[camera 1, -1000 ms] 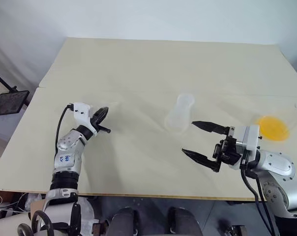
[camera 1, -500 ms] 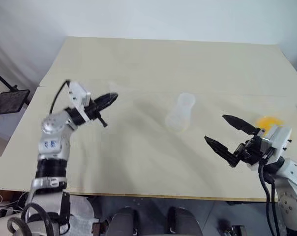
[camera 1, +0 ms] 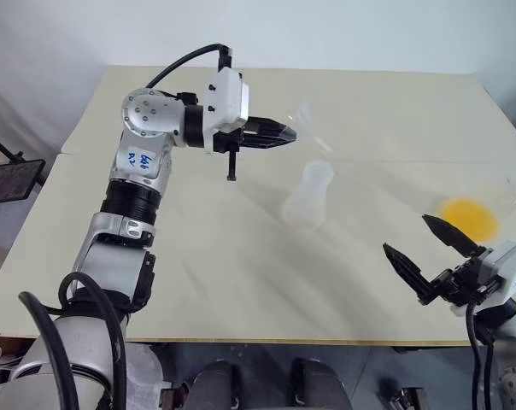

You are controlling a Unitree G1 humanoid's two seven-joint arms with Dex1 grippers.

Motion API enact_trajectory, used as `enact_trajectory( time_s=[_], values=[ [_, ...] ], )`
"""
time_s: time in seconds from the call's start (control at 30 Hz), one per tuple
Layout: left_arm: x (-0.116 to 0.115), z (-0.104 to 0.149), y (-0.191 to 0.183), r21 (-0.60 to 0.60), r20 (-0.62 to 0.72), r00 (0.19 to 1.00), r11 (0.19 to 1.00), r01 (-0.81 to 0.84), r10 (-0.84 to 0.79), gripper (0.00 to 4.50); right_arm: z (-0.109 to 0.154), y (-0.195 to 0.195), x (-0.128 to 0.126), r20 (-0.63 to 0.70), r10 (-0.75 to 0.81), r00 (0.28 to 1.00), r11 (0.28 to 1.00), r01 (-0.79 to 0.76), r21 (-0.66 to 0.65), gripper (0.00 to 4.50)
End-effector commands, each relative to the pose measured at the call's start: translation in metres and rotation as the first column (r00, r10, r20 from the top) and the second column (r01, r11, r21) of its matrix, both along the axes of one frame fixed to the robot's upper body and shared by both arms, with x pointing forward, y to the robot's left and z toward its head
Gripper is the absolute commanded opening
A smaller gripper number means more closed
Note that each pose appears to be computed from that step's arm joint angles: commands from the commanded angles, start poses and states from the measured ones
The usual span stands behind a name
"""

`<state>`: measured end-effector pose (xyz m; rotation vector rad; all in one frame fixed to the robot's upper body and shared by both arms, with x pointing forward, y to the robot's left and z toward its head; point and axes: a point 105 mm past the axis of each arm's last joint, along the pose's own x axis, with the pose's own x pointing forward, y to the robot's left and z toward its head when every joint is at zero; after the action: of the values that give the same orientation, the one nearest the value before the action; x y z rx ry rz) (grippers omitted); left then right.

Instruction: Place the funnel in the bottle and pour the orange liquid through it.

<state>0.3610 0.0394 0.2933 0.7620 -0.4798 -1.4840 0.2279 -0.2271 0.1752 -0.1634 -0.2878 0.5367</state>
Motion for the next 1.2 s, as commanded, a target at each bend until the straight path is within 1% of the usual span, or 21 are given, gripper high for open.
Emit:
enact_trajectory(
  time_s=[0.03,0.17,0.43,0.57,0.67,0.7,0.9,1.07,1.1,1.2],
  values=[
    [0.001,0.001,-0.006,0.095,0.100,0.995,0.996,0.003,-0.013,0.04,0.008,-0.010,-0.006,0.049,-0.061,0.997,0.998,0.060,0.022,4.50],
    [0.008,-0.003,-0.006,0.142,0.125,0.992,0.989,-0.029,0.011,0.04,0.005,-0.019,-0.010,0.045,-0.114,0.992,0.993,0.112,0.045,4.50],
    [0.009,-0.015,-0.011,0.234,0.151,0.988,0.972,-0.016,-0.020,0.04,0.001,-0.022,-0.010,0.043,-0.131,0.990,0.990,0.129,0.054,4.50],
    [0.010,-0.012,-0.019,0.228,0.156,0.987,0.974,-0.014,-0.023,0.04,0.000,-0.019,-0.008,0.041,-0.129,0.991,0.990,0.126,0.061,4.50],
    [0.009,-0.009,-0.026,0.193,0.133,0.991,0.981,0.004,-0.031,0.66,-0.001,-0.017,-0.008,0.040,-0.127,0.991,0.990,0.124,0.064,4.50],
    [0.009,-0.006,-0.028,0.165,0.128,0.991,0.986,0.008,-0.029,0.91,-0.001,-0.017,-0.008,0.039,-0.127,0.991,0.990,0.125,0.065,4.50],
    [0.004,-0.001,-0.030,0.061,0.041,0.997,0.996,0.057,-0.060,2.76,-0.002,-0.018,-0.010,0.038,-0.147,0.988,0.987,0.144,0.069,4.50],
    [0.006,-0.016,-0.009,-0.058,-0.112,0.992,0.997,0.046,-0.052,4.34,0.003,-0.031,-0.012,0.073,-0.215,0.974,0.974,0.208,0.089,4.50],
    [0.006,-0.017,-0.005,-0.089,-0.126,0.991,0.995,0.042,-0.053,4.47,0.004,-0.033,-0.013,0.077,-0.228,0.971,0.971,0.220,0.092,4.50],
    [0.004,-0.020,0.006,-0.153,-0.142,0.989,0.988,0.026,-0.048,4.47,0.005,-0.039,-0.016,0.087,-0.256,0.963,0.964,0.248,0.090,4.50]
  ],
)
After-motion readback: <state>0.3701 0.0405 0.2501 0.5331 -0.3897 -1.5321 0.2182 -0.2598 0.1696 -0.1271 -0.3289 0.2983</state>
